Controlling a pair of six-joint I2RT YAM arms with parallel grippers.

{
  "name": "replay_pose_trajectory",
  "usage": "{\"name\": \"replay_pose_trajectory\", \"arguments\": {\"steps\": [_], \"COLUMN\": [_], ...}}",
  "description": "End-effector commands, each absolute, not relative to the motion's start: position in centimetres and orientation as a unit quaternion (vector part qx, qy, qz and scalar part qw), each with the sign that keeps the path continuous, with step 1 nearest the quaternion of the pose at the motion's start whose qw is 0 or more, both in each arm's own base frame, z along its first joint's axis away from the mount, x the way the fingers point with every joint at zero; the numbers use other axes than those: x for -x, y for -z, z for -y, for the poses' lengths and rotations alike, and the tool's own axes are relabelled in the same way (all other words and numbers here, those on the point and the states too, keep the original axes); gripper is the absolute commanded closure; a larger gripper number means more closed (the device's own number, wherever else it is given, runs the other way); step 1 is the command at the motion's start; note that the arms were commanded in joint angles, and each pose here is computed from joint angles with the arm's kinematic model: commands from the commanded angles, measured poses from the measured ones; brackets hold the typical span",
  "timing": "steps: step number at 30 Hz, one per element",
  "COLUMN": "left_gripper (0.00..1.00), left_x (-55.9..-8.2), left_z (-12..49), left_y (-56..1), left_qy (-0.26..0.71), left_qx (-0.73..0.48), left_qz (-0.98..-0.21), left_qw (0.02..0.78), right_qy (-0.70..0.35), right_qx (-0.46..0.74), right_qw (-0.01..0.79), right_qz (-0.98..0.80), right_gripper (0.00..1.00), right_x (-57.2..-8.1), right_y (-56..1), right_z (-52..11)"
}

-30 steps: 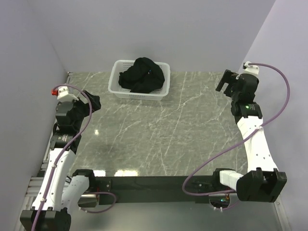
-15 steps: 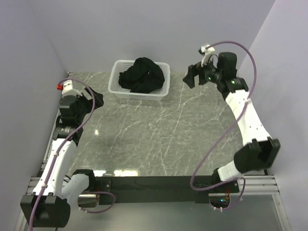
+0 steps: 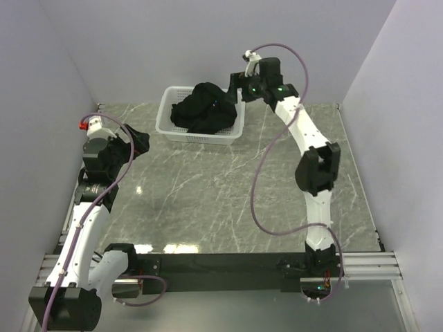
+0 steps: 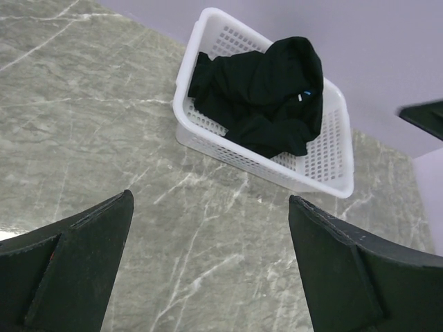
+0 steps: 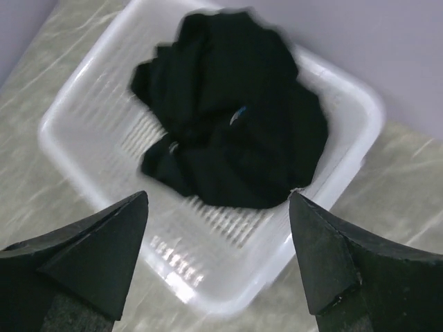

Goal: Fold and stack the t-shirts
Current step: Grab the tshirt from the pile

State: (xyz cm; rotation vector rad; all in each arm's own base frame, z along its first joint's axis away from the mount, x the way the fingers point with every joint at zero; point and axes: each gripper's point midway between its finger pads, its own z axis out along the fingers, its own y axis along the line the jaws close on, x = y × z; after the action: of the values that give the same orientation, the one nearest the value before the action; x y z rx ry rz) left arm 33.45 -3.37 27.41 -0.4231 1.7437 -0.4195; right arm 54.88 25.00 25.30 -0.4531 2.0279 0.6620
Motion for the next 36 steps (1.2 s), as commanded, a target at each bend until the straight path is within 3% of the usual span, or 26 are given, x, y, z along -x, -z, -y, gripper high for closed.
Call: {"name": "replay_pose_trajectory", "arguments": {"steps": [1,2,5,21,26,32,33,36], "left_gripper": [0.01,0.01,0.0,0.01,0.0,0.01,0.01,0.01], "left_x": [-33.4,-33.4,-33.6,-34.3,-34.4,-34.6,-34.7,-34.7], "left_z": [3.6,3.5,3.2,3.3,3.2,3.2,3.2,3.2], "left_y": [-29.1,-28.8,-28.5,-26.2,-26.1,-26.3,-26.4,-26.4], "left_qy": [0.204,0.207,0.208,0.203,0.198,0.195,0.195,0.195], "left_qx": [0.198,0.207,0.225,0.237,0.233,0.23,0.23,0.228], "left_qz": [-0.732,-0.732,-0.728,-0.746,-0.749,-0.751,-0.751,-0.751], "left_qw": [0.619,0.615,0.614,0.588,0.588,0.587,0.588,0.588], "right_qy": [-0.201,-0.188,-0.149,-0.083,-0.036,0.006,0.005,-0.001], "right_qx": [0.161,0.168,0.203,0.291,0.286,0.27,0.273,0.291], "right_qw": [0.531,0.526,0.57,0.594,0.622,0.643,0.642,0.636], "right_qz": [-0.807,-0.812,-0.782,-0.746,-0.728,-0.717,-0.717,-0.715], "right_gripper": [0.12,0.12,0.13,0.19,0.27,0.5,0.66,0.9], "right_x": [-60.1,-61.6,-64.2,-65.7,-67.1,-68.7,-68.7,-68.3], "right_y": [-26.8,-24.1,-24.0,-18.1,-17.7,-17.3,-17.1,-16.8], "right_z": [-23.9,-24.3,-24.9,-30.3,-30.5,-29.3,-29.3,-29.6]}}
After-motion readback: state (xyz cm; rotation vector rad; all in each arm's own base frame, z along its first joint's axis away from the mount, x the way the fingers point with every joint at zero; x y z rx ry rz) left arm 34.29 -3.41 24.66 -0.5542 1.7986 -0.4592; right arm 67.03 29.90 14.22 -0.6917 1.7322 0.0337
